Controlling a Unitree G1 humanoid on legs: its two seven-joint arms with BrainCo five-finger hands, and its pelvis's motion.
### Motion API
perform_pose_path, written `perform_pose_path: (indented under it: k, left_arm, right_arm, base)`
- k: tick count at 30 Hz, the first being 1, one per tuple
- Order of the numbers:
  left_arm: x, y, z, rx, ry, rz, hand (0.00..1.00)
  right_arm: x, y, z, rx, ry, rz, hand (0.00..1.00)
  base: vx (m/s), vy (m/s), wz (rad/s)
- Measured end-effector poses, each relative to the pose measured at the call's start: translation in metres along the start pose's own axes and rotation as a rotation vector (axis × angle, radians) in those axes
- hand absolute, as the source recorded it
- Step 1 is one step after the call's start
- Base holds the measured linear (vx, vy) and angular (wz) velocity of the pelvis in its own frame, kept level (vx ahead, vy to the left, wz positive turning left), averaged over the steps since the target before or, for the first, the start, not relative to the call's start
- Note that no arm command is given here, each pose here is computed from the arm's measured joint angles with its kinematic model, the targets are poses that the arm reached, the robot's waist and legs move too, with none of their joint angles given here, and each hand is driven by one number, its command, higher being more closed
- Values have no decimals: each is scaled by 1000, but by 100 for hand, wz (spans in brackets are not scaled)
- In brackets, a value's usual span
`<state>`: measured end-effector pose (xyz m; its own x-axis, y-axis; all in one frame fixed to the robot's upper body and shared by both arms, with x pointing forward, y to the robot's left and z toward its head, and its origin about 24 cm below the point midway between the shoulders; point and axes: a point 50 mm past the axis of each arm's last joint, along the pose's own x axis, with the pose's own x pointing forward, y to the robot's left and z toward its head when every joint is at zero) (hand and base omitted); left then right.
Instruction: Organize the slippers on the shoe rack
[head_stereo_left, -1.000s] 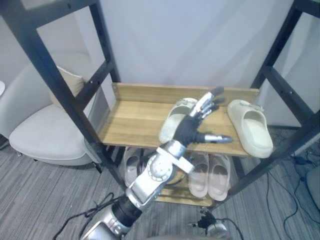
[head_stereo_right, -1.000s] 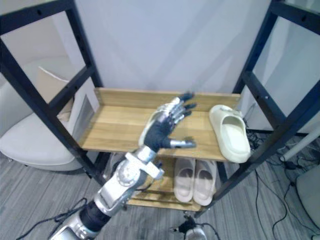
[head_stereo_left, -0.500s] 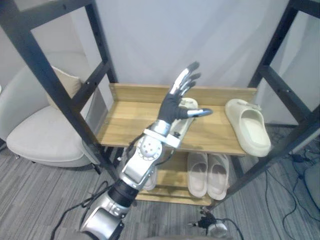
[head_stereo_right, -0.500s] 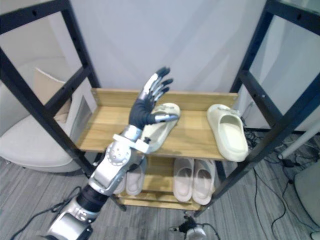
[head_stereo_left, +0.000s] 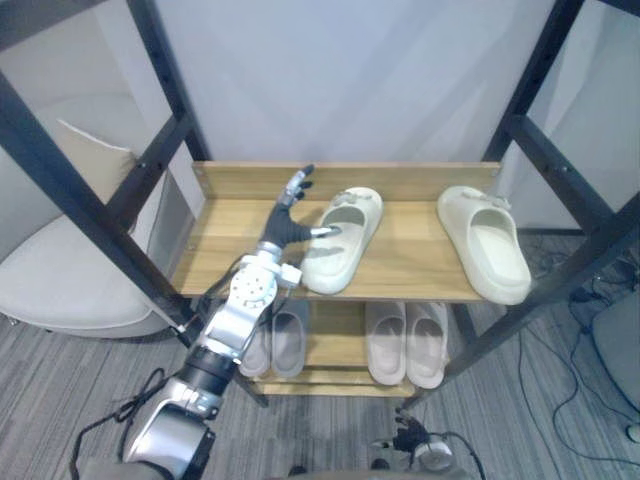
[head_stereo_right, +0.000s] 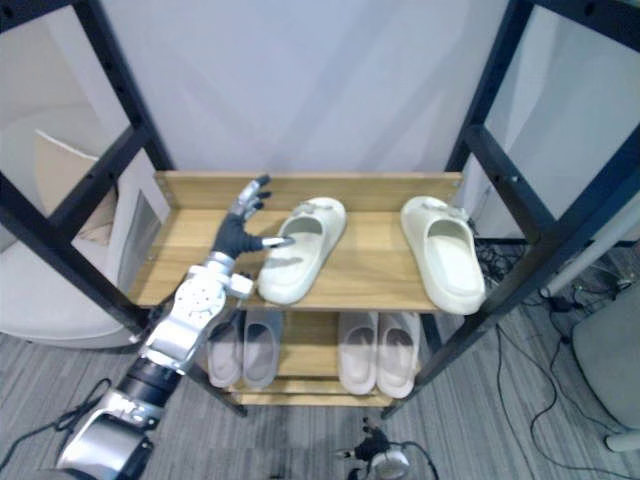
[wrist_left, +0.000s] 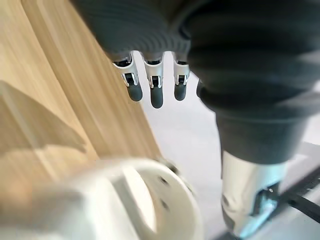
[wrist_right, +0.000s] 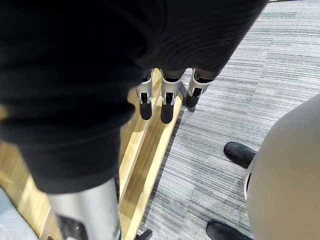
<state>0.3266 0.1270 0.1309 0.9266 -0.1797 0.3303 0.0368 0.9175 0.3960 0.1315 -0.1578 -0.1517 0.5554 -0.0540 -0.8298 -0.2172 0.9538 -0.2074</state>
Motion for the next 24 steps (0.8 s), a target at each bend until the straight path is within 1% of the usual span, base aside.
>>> perform_pose_path:
  k: [4,9,24]
  left_arm:
    - [3,12,-3,63,13,48,0]
    - [4,17,-7,121,30,57,0]
    - [3,14,-21,135,99,46,0]
  right_arm:
    - [0,2,1,18,-3,-1,0]
    - [0,3,2,20,-8,1,0]
    - [0,3,8,27,-42,-7,0]
  base:
    - [-35,12,-7]
    - [-55,10,-7]
    - [-15,-2,0]
